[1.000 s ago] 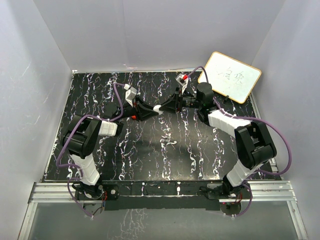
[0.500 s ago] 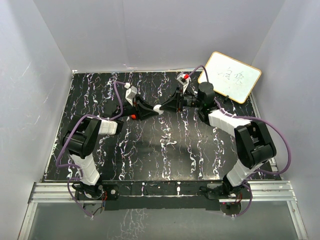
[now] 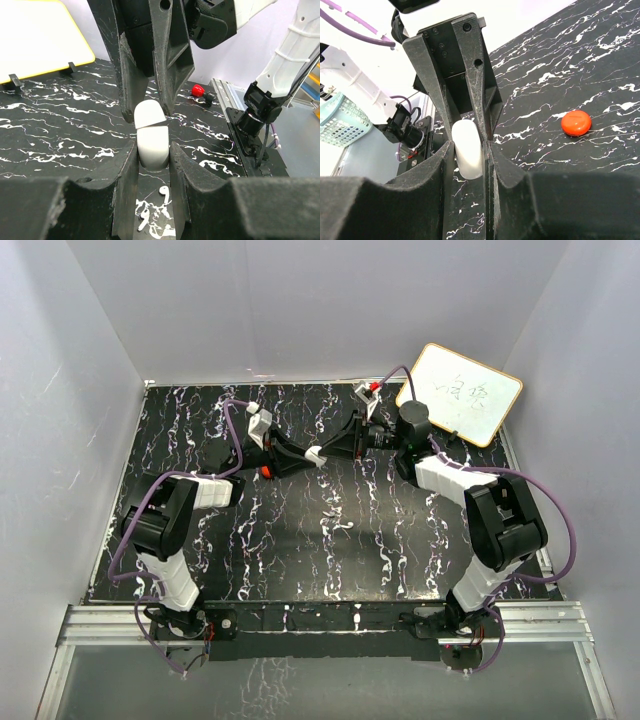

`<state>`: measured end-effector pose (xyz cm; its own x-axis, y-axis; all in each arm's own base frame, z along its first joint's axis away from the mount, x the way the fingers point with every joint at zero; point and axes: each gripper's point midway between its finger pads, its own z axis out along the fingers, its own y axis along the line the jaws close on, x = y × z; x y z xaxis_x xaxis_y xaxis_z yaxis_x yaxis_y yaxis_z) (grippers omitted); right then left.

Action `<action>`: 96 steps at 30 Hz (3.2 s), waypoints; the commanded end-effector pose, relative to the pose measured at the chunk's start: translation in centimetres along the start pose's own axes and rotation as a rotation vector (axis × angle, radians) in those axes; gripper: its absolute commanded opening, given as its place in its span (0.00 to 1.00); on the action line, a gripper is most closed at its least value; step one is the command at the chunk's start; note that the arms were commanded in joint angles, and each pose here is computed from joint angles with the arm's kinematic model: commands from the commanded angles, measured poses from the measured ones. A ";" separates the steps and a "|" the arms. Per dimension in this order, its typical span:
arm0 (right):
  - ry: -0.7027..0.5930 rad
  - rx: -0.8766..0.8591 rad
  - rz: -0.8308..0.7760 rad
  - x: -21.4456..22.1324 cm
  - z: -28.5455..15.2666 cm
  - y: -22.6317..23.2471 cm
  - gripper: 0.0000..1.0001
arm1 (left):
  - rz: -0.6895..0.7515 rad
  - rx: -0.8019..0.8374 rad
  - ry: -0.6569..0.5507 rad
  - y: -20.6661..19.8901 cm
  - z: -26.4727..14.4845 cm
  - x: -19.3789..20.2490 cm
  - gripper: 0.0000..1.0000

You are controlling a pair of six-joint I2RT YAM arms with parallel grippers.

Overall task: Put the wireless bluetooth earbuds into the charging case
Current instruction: Open the charging case, then adjust the charging case.

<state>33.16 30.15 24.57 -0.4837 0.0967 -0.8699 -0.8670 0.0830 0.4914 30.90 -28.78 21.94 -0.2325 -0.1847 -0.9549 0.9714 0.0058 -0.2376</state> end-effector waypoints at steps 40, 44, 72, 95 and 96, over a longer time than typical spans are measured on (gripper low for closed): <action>-0.083 0.346 0.005 -0.8 -1.9 -10.7 0.34 | 0.365 0.155 -0.090 -5.7 1.4 -6.1 0.00; -0.094 0.444 -0.010 -1.4 -2.8 -11.4 0.35 | 0.345 0.142 -0.088 -5.2 1.3 -5.4 0.00; -0.094 0.197 -0.248 -2.6 -4.5 0.0 0.41 | 0.268 0.109 -0.076 -2.7 1.7 -3.2 0.00; -0.034 0.132 -0.252 -2.2 -1.5 0.5 0.33 | 0.263 0.169 -0.062 -3.9 2.6 -3.7 0.00; -0.032 0.129 -0.251 -2.1 -1.4 0.5 0.31 | 0.263 0.170 -0.061 -3.9 2.6 -3.7 0.00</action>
<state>32.71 28.04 24.13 -0.3353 0.0647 -0.9399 -0.9101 0.2356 0.3408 29.92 -30.52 22.71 -0.2040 -0.1799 -0.9623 0.9788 -0.0538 -0.1975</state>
